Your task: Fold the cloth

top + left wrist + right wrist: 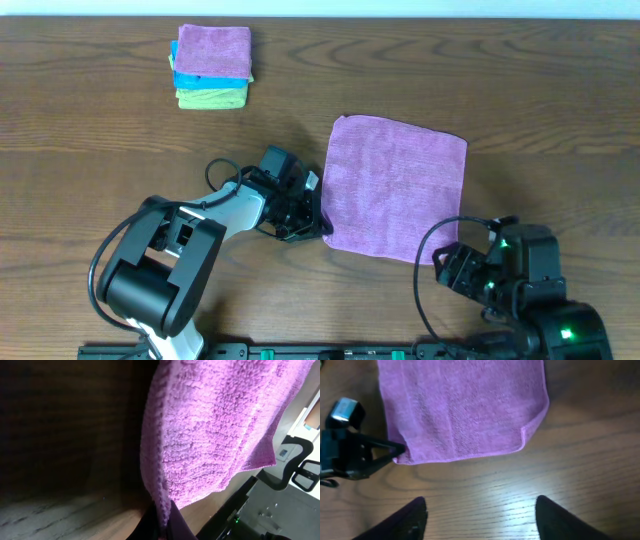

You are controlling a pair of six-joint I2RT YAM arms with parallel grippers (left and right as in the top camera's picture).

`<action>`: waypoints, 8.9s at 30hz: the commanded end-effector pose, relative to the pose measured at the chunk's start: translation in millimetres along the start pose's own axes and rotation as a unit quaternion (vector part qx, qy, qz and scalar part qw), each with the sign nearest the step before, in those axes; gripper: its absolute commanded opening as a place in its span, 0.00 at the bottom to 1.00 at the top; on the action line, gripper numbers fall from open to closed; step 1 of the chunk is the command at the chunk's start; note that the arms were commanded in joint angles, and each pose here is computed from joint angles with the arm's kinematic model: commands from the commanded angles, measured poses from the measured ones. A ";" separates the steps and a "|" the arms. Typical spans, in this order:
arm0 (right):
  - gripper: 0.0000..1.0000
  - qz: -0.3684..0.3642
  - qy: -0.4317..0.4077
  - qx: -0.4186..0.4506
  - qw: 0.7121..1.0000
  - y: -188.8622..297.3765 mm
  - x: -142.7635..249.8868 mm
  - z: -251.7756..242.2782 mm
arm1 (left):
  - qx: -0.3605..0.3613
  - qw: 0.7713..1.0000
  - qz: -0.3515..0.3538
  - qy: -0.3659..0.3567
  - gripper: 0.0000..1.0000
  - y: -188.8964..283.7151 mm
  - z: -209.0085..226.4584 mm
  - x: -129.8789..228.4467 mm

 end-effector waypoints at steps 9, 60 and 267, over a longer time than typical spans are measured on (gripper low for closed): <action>0.72 0.006 -0.069 0.020 0.997 -55.0 17.1 -26.3 | -0.004 1.000 0.025 -0.016 0.06 7.6 11.4 6.6; 0.01 -0.042 -0.077 -0.057 0.995 -123.0 -21.3 -8.1 | -0.005 0.999 0.040 0.012 0.06 75.2 46.6 21.4; 0.01 -0.175 0.001 -0.257 0.950 -193.3 -171.0 100.2 | -0.160 0.937 -0.290 -0.113 0.06 64.2 -4.1 -162.3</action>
Point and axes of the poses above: each gripper's point midway between its finger pads, its own y axis back along the fingers, its own z axis along the line the jaws close on, x = y × z, the point moved 3 cm from there along y, back along the fingers, and after that the axes turned 8 degrees about y, right-handed, at the moved point
